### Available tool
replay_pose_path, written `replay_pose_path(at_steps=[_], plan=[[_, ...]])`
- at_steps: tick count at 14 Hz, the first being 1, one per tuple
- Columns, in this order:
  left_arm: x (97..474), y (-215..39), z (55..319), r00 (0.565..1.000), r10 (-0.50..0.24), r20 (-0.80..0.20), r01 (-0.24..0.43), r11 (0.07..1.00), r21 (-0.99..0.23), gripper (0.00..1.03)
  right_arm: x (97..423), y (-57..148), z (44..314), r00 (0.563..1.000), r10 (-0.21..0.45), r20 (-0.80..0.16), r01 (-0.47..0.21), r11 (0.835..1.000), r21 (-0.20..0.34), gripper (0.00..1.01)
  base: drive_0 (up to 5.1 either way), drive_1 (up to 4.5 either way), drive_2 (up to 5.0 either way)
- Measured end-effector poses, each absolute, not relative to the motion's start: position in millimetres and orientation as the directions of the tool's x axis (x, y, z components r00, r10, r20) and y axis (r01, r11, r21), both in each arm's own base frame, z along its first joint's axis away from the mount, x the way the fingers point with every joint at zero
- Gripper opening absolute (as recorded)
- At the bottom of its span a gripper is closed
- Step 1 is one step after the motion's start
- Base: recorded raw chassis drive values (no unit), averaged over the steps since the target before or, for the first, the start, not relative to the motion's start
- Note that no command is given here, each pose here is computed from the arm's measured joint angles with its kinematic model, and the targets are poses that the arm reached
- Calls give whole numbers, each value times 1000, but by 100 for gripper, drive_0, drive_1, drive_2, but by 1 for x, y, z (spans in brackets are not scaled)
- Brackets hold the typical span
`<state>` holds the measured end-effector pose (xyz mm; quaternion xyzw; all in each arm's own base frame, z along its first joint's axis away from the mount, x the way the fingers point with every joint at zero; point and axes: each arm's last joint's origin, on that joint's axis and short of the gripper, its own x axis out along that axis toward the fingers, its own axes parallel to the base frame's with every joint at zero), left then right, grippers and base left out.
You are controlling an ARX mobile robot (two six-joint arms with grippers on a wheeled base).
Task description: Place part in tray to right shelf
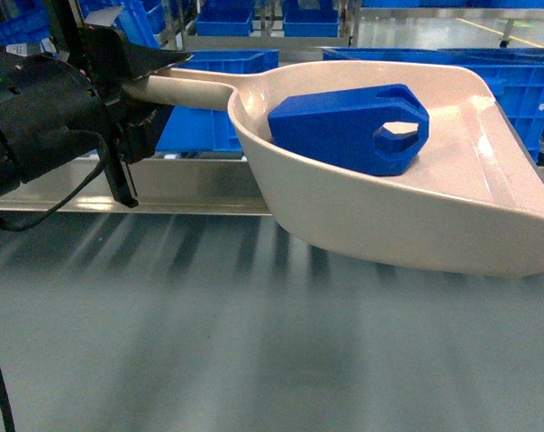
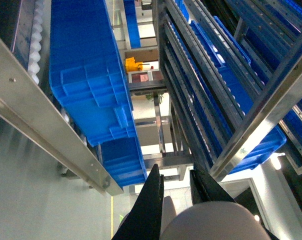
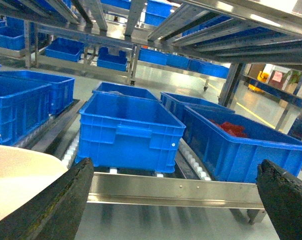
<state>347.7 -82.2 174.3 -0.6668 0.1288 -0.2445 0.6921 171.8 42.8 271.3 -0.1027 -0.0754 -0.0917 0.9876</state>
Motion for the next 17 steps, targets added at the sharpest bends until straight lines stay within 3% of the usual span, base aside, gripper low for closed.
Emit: replay_pose_path(at_steps=[17], plan=[[348, -82, 174, 847, -511, 148, 167, -10, -986, 13, 172, 43, 271, 972, -166, 169, 197, 962, -189, 98, 2, 384, -380]])
